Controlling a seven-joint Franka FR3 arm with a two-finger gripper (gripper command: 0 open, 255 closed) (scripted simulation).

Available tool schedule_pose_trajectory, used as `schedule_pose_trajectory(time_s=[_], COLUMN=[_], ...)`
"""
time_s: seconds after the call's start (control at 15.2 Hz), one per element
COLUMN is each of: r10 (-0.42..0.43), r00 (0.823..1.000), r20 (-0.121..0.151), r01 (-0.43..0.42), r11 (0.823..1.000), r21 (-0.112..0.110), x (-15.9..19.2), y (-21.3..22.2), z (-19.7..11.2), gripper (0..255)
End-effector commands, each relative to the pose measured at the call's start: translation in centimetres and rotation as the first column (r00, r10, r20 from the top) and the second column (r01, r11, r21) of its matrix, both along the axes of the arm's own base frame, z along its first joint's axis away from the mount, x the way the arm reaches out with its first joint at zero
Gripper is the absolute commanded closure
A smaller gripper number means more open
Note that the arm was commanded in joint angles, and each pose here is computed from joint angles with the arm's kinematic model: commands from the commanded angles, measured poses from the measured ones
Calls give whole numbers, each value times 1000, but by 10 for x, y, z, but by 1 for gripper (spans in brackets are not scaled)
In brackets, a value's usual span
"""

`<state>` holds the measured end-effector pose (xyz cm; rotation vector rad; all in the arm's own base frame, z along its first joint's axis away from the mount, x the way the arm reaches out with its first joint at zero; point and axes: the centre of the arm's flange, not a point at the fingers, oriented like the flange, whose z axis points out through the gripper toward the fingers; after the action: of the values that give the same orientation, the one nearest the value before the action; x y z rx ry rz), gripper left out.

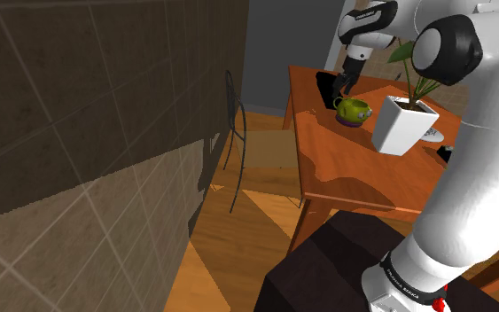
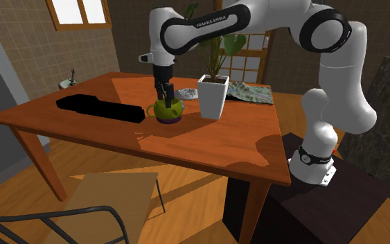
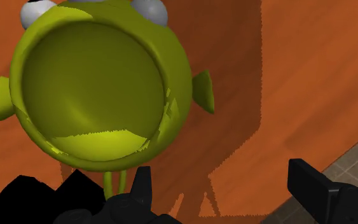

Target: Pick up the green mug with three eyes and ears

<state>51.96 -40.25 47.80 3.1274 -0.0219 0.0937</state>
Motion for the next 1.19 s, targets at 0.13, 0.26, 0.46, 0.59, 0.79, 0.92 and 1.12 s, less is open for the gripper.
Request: schedule_pose_trajectory(time_s=[0.13, 0.26, 0.46, 0.59, 0.79, 0.92, 1.12], r10=[0, -1, -2, -2, -2, -2, -2], r00=[1000, 1000, 1000, 1000, 1000, 1000, 1000], r20=[-2, -3, -4, -4, -4, -4, -4], r01=[0, 1, 2, 2, 2, 2, 2], r11=[1000, 1000, 1000, 1000, 1000, 1000, 1000], r21=[0, 0, 0, 0, 0, 0, 0], x=[22, 33, 41, 41, 41, 41, 41], y=[-45, -68, -84, -84, -84, -84, -83], z=[-12, -19, -29, -39, -55, -63, -63], gripper=[0, 0, 0, 0, 0, 0, 255])
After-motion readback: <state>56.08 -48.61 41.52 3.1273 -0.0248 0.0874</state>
